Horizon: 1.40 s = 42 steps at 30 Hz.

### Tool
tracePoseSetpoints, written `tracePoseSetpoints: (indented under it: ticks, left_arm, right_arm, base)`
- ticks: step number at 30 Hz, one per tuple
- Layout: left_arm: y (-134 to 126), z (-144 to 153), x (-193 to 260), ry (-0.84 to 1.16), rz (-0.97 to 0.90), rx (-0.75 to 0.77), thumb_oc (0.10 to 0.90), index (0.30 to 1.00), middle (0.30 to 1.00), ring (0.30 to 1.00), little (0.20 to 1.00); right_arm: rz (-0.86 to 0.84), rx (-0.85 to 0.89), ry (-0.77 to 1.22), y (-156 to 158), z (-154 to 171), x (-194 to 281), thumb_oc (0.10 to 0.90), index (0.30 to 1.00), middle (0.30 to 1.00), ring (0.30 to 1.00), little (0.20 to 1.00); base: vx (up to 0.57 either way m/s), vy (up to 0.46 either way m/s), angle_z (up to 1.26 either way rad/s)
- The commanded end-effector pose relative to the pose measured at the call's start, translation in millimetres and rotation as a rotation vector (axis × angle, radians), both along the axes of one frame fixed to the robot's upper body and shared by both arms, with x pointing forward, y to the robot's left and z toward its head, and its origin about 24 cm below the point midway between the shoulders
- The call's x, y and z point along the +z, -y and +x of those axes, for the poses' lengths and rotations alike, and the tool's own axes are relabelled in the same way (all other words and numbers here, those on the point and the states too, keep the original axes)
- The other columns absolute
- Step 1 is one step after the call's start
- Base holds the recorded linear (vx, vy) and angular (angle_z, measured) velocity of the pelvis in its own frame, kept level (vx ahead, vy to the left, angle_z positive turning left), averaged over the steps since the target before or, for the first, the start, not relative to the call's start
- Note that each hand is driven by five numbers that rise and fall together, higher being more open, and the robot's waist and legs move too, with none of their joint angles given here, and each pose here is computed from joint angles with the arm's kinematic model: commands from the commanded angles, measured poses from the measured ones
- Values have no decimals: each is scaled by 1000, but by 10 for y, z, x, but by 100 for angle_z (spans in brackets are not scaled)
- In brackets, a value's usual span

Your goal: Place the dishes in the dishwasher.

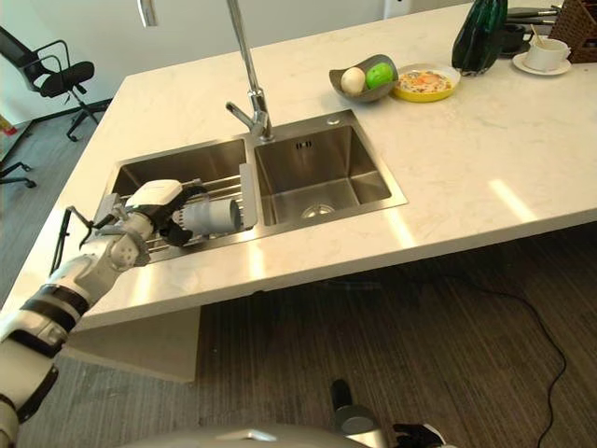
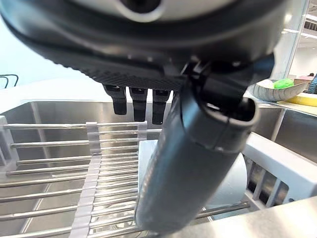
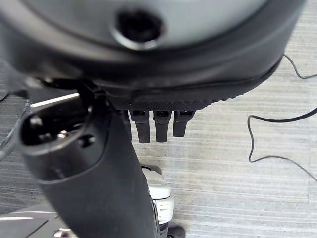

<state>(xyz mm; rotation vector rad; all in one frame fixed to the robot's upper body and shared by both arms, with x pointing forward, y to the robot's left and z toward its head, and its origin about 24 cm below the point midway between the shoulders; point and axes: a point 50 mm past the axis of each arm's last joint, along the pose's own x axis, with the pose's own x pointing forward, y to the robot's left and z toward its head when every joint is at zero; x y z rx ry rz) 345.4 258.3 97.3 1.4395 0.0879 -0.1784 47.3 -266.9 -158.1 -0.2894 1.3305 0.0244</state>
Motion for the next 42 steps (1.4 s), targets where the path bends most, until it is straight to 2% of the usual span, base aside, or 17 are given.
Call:
tracePoseSetpoints:
  ticks: [1,23,27,33,39,40,42]
  left_arm:
    - [-19,283,832,248,9,23,800,900,900,900,900]
    - [63,386,613,129,6,48,800,900,900,900,900]
    - [23,389,580,114,4,71,800,900,900,900,900]
    - [-223,359,341,13,-19,214,800,900,900,900,900]
    - [-265,346,268,-25,-34,251,800,900,900,900,900]
    - [-322,313,205,-49,-33,274,400,300,300,300,300]
    - [-368,296,184,-47,-40,300,400,300,300,300,300]
  right_arm:
    - [3,22,-43,-23,-46,-22,800,900,900,900,900]
    - [-40,8,-81,169,-85,31,800,900,900,900,900]
    - [-47,9,-74,193,-70,42,800,900,900,900,900]
    - [-64,16,-77,252,-42,66,800,900,900,900,900]
    - [-62,14,-83,242,-50,60,800,900,900,900,900]
    - [-59,21,-88,226,-56,53,800,900,900,900,900]
    - [-56,21,-86,213,-54,49,800,900,900,900,900]
  base:
    - [0,0,0]
    - [0,0,0]
    - [-1,6,-3]
    - [-5,5,-1]
    - [6,0,-1]
    - [0,0,0]
    - [0,0,0]
